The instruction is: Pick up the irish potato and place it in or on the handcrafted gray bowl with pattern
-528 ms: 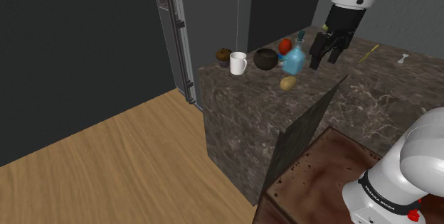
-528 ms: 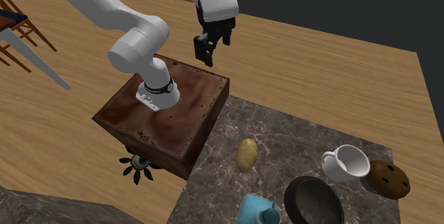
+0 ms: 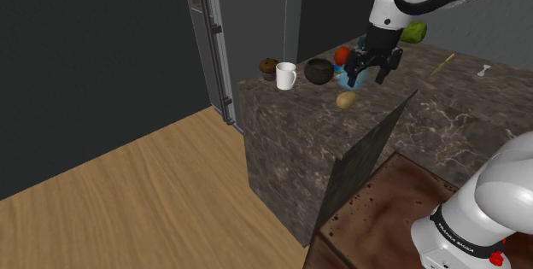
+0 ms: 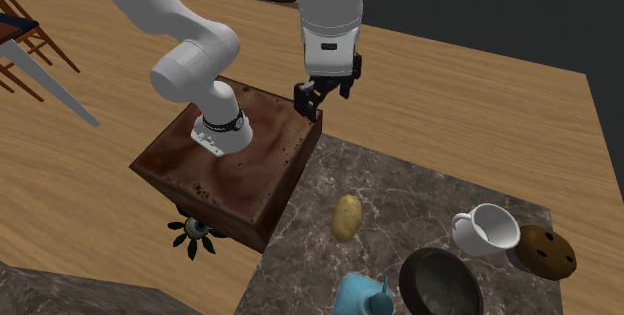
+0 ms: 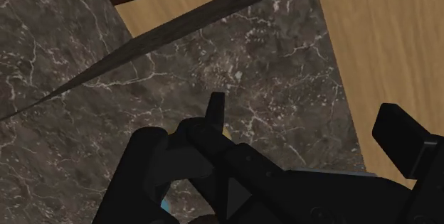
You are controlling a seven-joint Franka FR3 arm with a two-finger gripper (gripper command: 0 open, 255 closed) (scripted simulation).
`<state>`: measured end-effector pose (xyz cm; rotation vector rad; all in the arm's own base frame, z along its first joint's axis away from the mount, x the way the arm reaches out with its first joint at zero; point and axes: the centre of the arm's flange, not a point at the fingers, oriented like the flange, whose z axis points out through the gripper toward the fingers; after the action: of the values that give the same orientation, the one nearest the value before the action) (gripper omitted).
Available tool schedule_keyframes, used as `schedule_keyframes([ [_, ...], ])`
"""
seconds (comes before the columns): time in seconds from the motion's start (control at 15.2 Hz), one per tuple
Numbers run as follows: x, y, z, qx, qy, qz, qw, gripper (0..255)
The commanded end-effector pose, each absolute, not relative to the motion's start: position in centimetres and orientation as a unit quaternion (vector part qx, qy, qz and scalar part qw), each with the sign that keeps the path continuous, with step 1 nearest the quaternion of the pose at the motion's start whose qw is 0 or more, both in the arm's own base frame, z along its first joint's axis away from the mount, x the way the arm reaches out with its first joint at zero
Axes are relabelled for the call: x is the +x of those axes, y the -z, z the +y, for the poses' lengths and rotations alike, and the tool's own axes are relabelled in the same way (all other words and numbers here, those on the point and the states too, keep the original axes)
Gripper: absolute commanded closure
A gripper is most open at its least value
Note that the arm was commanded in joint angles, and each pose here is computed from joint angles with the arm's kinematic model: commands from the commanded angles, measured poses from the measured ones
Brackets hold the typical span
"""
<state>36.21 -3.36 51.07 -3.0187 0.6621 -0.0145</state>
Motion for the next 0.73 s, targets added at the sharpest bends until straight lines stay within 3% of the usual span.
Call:
schedule_keyframes([
  [0.0, 38.2, -49.3, -3.6, -0.964, 0.006, 0.266, 0.02, 0],
  [0.66, 45.7, -40.9, -9.7, -0.865, 0.005, 0.502, -0.008, 0],
])
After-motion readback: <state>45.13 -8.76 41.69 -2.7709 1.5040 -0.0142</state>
